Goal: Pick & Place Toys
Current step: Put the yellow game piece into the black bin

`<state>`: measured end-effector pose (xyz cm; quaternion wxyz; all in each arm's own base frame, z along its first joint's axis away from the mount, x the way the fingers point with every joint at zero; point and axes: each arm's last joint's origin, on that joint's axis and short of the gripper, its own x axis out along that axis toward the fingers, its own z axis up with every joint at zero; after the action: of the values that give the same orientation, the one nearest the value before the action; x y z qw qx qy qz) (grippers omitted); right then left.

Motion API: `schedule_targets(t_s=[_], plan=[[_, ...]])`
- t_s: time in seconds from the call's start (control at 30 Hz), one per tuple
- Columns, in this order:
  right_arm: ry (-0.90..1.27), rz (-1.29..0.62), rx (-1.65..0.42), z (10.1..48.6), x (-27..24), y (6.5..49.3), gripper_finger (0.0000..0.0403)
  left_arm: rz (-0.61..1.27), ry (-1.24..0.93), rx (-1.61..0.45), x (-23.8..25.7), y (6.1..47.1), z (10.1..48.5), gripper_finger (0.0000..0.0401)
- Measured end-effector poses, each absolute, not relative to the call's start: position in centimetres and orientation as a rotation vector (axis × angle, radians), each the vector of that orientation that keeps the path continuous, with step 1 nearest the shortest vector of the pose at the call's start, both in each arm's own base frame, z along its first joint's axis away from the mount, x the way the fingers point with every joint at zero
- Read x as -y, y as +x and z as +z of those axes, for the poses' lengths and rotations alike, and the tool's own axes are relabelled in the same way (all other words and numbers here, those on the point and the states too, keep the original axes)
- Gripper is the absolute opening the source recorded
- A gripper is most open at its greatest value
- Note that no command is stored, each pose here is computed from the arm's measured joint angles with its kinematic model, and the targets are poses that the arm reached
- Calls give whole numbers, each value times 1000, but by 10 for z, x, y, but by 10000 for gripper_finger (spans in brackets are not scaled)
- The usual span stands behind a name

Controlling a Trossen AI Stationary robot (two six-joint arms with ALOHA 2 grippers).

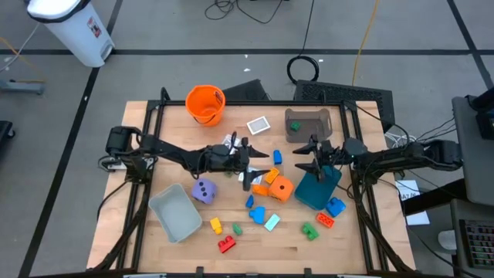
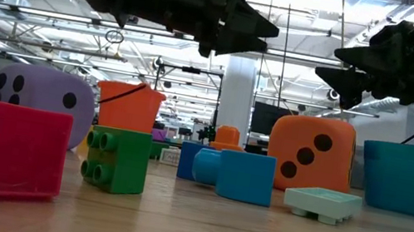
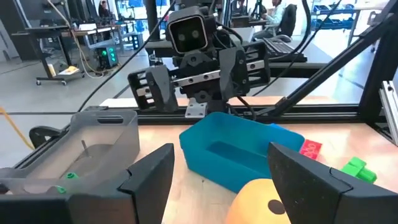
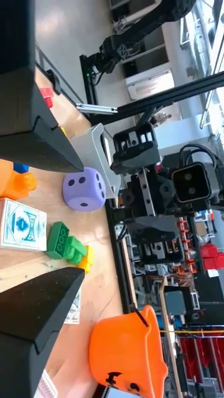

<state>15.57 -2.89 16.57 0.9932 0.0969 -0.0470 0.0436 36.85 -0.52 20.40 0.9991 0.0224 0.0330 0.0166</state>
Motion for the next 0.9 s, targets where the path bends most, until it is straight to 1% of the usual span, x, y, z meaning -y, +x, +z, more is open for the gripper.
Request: schedule_targets(t_s=[0.37,0.47,0.7,0.8,0.9], plan=[[194,87,94,166,29,156,254,64,-97,-104,-6,368,200,266],[194,87,94,166,29,156,254,17,-144,-106,-5,368,200,266],[194,87,94,166,29,156,254,-102,-118,-94,-1,368,202,266],[194,87,94,166,29,156,254,-158,-163,-139,3,368,198,266],[194,87,94,166,29,156,254,-269,-229,-227,16,366,191,266]])
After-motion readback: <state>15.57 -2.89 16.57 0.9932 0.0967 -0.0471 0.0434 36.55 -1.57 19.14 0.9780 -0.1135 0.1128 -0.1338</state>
